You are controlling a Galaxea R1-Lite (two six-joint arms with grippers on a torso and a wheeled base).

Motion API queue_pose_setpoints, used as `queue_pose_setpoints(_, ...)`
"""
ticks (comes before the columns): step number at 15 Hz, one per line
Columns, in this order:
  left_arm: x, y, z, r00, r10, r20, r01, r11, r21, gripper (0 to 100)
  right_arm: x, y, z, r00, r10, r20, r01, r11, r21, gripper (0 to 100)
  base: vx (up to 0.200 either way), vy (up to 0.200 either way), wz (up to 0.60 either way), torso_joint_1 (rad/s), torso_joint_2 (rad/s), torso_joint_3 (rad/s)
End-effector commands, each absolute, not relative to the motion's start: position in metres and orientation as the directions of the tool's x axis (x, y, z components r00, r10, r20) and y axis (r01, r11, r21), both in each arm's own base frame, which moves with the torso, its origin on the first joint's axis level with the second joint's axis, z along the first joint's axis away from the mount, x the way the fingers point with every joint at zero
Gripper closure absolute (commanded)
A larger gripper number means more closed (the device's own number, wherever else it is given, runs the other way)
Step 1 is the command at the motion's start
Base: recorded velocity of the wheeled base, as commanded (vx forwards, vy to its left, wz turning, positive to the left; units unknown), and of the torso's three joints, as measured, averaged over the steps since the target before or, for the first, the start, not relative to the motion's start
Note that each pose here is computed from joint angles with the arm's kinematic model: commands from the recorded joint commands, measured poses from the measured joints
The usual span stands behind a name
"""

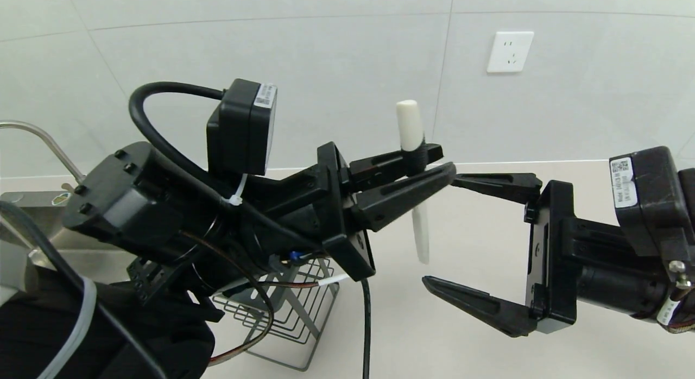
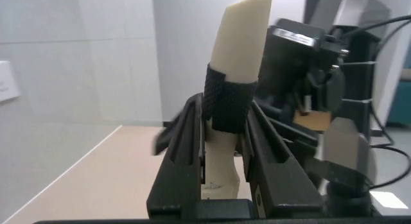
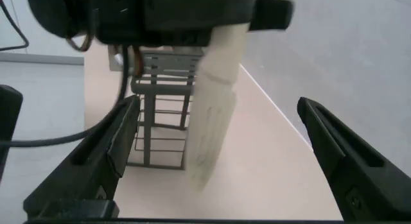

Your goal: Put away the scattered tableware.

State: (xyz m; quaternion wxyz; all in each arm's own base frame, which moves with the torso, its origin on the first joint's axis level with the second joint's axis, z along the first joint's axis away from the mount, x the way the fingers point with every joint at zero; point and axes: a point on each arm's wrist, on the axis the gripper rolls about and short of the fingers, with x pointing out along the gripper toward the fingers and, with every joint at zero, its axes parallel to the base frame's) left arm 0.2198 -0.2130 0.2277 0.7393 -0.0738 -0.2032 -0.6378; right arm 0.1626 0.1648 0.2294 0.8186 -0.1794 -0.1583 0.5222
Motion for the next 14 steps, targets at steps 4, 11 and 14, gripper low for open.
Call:
queue_pose_setpoints(4,0.214,-0.169,0.220,0.218,-0.909,0.356,0.953,0.277,0.122,100,0.167,0.156,0.214,0.477,0.879,0.026,-0.816,0.453,-0.360,100,0.000,0.000,0.00,0.000,0.00,0.000)
queue_pose_setpoints(11,0.191,-0.132,0.237,0.264,-0.878,0.400,0.923,0.351,0.160,100,0.130,0.053,0.177,0.795,0.607,0.003,-0.592,0.776,-0.217,100,0.000,0.000,0.00,0.000,0.00,0.000)
queue_pose_setpoints(14,0.194,-0.131,0.239,0.268,-0.874,0.405,0.919,0.358,0.166,100,0.072,0.022,0.177,0.852,0.491,0.184,-0.421,0.850,-0.316,100,0.000,0.000,0.00,0.000,0.00,0.000)
